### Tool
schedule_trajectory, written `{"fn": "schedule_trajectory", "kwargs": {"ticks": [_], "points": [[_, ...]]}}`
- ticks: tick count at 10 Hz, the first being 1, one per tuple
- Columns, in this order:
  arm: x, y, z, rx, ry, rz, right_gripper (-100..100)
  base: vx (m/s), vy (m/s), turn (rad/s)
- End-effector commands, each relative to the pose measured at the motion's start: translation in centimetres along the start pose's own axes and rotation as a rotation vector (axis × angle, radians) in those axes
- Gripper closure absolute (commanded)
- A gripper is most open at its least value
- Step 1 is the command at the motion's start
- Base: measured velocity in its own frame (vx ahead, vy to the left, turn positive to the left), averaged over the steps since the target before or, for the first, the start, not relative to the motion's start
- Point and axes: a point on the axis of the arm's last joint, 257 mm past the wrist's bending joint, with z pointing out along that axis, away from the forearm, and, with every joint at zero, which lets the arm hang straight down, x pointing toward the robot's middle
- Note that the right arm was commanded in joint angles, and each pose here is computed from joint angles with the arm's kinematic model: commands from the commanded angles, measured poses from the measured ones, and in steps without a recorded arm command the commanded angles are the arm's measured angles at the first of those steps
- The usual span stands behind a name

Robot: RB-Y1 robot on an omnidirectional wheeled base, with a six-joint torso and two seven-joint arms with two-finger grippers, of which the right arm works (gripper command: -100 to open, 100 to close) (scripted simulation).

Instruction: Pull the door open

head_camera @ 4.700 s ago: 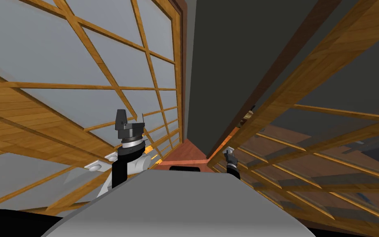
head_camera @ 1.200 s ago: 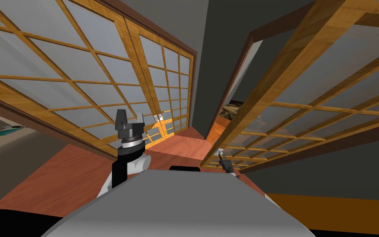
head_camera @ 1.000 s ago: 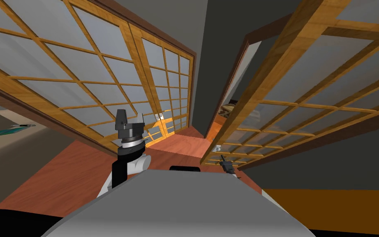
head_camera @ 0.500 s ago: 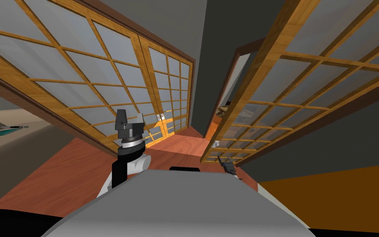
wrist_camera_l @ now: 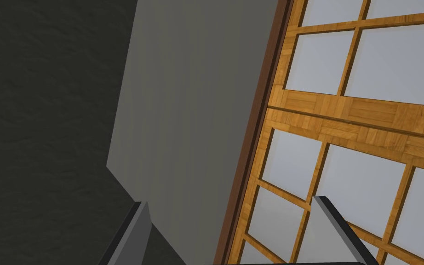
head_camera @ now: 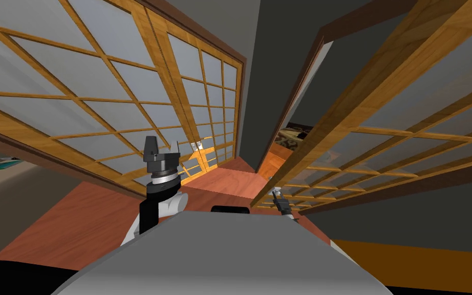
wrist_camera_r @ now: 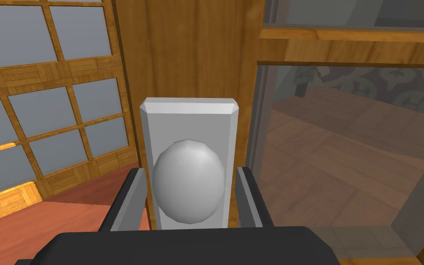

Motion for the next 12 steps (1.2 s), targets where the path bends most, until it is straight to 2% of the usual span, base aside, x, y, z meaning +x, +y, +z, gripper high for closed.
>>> {"fn": "schedule_trajectory", "kwargs": {"ticks": [1,5,6,12], "points": [[0.0,0.0,-0.10,0.000,-0.001,0.001,100,-0.055,0.006,0.004],[0.0,0.0,-0.10,0.000,-0.001,0.001,100,-0.024,0.001,-0.001],[-0.4,0.0,-0.66,0.010,-0.012,0.000,100,-0.089,-0.036,0.110],[-0.2,-0.3,-2.20,0.061,-0.010,0.000,100,-0.166,-0.061,0.132]]}}
